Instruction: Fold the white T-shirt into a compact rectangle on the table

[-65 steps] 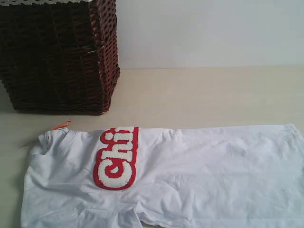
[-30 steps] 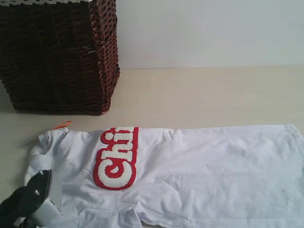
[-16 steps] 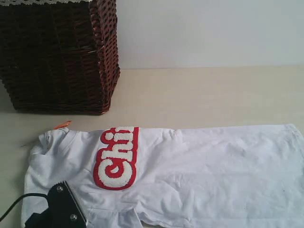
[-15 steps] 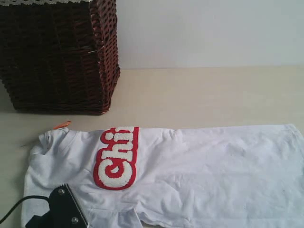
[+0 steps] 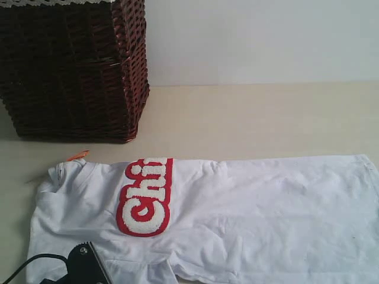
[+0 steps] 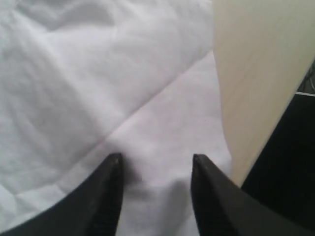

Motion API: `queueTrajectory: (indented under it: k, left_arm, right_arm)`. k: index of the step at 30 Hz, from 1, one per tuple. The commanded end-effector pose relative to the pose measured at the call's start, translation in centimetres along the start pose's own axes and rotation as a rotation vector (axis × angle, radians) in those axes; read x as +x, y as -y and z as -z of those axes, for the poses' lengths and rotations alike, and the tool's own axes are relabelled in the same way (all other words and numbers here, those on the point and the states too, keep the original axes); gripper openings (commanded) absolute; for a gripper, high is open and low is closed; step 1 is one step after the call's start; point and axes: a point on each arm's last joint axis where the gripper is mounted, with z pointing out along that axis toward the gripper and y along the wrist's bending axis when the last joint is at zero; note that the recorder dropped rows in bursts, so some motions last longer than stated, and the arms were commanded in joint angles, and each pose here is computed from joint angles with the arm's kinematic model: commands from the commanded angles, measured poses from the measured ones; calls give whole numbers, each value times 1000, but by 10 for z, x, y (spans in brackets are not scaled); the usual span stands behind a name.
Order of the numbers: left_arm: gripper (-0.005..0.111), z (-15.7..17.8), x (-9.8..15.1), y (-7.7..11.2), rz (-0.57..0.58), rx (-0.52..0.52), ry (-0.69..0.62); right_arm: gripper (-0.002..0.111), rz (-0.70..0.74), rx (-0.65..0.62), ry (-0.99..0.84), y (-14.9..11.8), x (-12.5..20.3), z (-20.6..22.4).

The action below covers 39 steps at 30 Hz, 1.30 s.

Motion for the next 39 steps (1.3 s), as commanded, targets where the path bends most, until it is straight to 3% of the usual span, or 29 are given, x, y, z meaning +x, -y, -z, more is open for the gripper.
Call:
queueTrajectory:
  k: [1, 6, 11, 20, 29, 39]
  left_arm:
    - [29, -9, 4, -1, -4, -7, -54]
    - [0, -15, 9, -1, 3, -2, -101]
    - [0, -14, 6, -1, 40, -3, -82]
    - [0, 11, -33, -1, 73, 15, 114]
    - [0, 21, -34, -35, 368, 82, 65]
    - [0, 32, -45, -79, 500, -119, 219]
  right_arm:
    - [0, 8, 6, -2, 1, 1, -1]
    - [0, 8, 6, -2, 1, 1, -1]
    - [0, 8, 6, -2, 1, 1, -1]
    - [0, 8, 6, -2, 1, 1, -1]
    - [0, 8, 6, -2, 1, 1, -1]
    - [0, 8, 6, -2, 1, 1, -1]
